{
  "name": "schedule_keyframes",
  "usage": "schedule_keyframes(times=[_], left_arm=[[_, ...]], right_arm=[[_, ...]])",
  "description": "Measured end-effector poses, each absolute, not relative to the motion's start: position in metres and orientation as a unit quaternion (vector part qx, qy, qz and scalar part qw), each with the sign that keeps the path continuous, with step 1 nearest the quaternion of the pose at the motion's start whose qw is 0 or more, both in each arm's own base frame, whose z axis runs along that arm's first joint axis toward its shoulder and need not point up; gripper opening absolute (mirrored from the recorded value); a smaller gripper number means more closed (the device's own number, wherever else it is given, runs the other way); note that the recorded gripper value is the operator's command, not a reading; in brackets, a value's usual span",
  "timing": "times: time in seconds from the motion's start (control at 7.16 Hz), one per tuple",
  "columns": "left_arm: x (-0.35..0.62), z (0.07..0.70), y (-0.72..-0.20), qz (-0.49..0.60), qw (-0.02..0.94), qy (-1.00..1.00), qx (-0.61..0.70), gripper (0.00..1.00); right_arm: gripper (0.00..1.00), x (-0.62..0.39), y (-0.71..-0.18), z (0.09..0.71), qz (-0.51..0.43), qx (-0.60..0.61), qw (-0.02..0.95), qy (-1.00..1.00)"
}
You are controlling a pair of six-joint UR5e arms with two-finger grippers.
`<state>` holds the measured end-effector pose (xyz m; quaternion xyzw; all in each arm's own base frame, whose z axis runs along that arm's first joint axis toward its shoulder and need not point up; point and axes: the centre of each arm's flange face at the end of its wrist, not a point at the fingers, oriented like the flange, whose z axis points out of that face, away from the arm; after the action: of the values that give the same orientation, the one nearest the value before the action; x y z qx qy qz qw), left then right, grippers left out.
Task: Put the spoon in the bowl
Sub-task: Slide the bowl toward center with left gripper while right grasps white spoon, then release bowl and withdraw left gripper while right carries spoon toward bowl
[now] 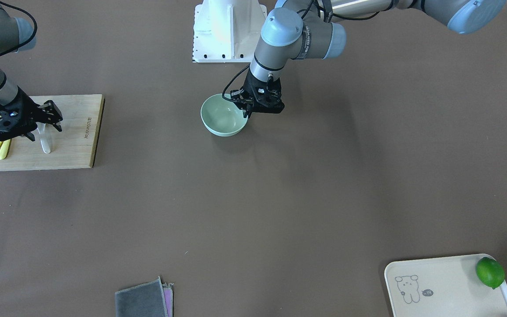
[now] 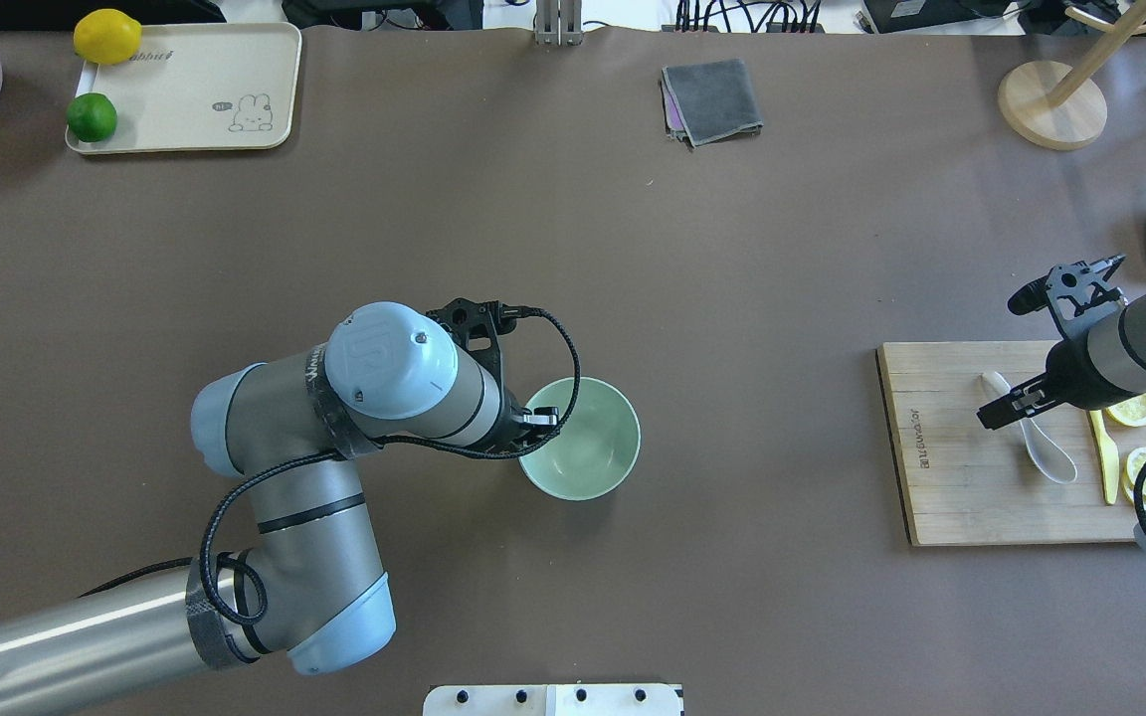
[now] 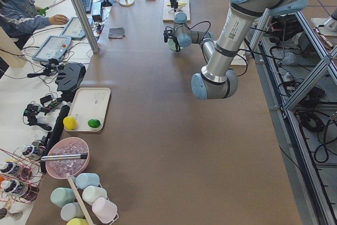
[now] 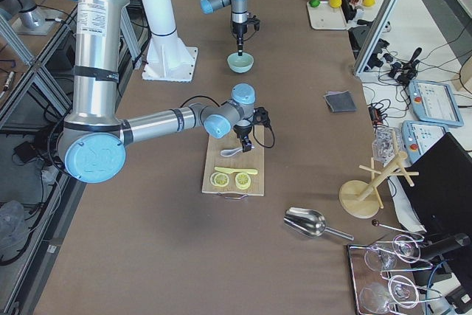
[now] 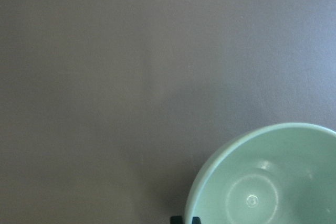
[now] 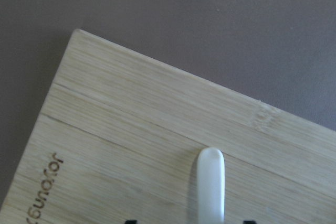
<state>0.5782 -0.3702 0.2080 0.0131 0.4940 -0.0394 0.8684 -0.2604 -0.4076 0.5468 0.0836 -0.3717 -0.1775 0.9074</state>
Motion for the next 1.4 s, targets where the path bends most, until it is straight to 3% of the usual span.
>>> schedule_keyframes(times=[0.28, 0.42, 0.56, 0.7, 1.12, 1.4], left_arm=[[0.579, 0.207, -0.369, -0.039, 0.868, 0.494, 0.013, 0.0], [0.579, 0.207, -0.369, -0.038, 0.868, 0.495, 0.013, 0.0], [0.579, 0.206, -0.369, -0.038, 0.868, 0.495, 0.013, 0.21], [0.579, 0.206, -0.369, -0.039, 0.868, 0.495, 0.014, 0.97], [0.577, 0.205, -0.371, -0.048, 0.868, 0.493, 0.031, 0.98], [0.556, 0.204, -0.366, -0.042, 0.866, 0.496, 0.036, 0.98]], right_arm=[[0.27, -0.258, -0.407, 0.553, -0.18, 0.081, 0.909, -0.367], [0.1, -0.256, -0.406, 0.558, -0.183, 0.081, 0.909, -0.365], [0.0, -0.255, -0.406, 0.561, -0.185, 0.079, 0.91, -0.363], [0.0, -0.255, -0.405, 0.563, -0.185, 0.078, 0.91, -0.362], [0.0, -0.257, -0.412, 0.55, -0.185, 0.085, 0.906, -0.371], [0.0, -0.278, -0.442, 0.501, -0.163, 0.088, 0.905, -0.382]])
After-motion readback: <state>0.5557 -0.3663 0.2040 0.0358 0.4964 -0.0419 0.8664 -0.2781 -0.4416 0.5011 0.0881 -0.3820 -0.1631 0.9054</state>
